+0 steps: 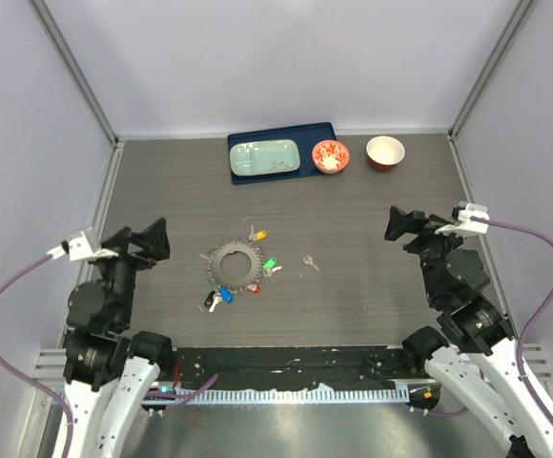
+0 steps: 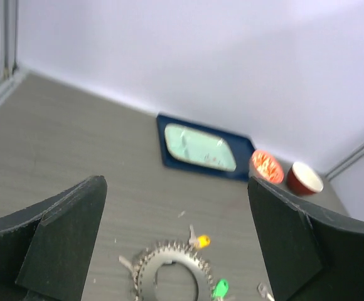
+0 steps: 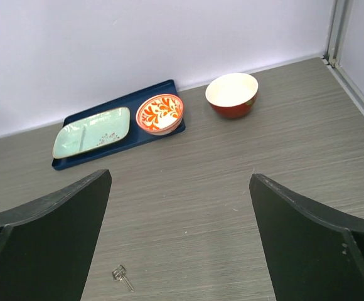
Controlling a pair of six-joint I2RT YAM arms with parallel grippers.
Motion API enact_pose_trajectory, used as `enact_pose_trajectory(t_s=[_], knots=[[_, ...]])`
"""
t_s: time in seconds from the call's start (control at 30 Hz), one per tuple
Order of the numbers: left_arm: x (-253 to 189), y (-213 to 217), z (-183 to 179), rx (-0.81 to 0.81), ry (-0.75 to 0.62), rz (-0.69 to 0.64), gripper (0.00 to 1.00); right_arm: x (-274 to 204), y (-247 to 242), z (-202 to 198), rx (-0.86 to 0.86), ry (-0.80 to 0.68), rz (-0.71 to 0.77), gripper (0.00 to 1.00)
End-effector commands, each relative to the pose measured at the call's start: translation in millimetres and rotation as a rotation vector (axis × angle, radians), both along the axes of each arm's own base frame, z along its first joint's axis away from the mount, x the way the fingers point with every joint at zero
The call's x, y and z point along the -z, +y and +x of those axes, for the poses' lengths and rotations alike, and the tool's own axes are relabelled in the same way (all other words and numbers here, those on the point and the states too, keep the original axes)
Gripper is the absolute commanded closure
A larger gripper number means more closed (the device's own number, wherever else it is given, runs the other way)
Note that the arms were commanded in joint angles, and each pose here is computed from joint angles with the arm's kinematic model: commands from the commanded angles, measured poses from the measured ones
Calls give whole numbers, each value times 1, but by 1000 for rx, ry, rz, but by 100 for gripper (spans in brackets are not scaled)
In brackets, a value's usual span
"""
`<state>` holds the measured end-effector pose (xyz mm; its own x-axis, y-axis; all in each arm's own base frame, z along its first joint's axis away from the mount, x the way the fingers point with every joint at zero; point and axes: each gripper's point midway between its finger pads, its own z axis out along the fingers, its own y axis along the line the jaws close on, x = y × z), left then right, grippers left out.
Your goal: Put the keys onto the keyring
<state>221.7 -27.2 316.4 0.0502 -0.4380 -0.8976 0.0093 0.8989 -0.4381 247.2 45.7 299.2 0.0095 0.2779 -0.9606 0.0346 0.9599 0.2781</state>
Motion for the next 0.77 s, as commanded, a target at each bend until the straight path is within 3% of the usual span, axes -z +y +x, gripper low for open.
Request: enact_pose_trajectory(t_s=[0.0,0.1,0.73], knots=[[-32,9,-21,-14,-242,54,0,-6,-15,-7,62,-34,19,0],[-37,7,-32,10,-295,81,0,-9,-18,-11,69,-56,30,0],[-25,7,-28,11,-257,120,0,-17,-17,-14,47,-108,36,0]])
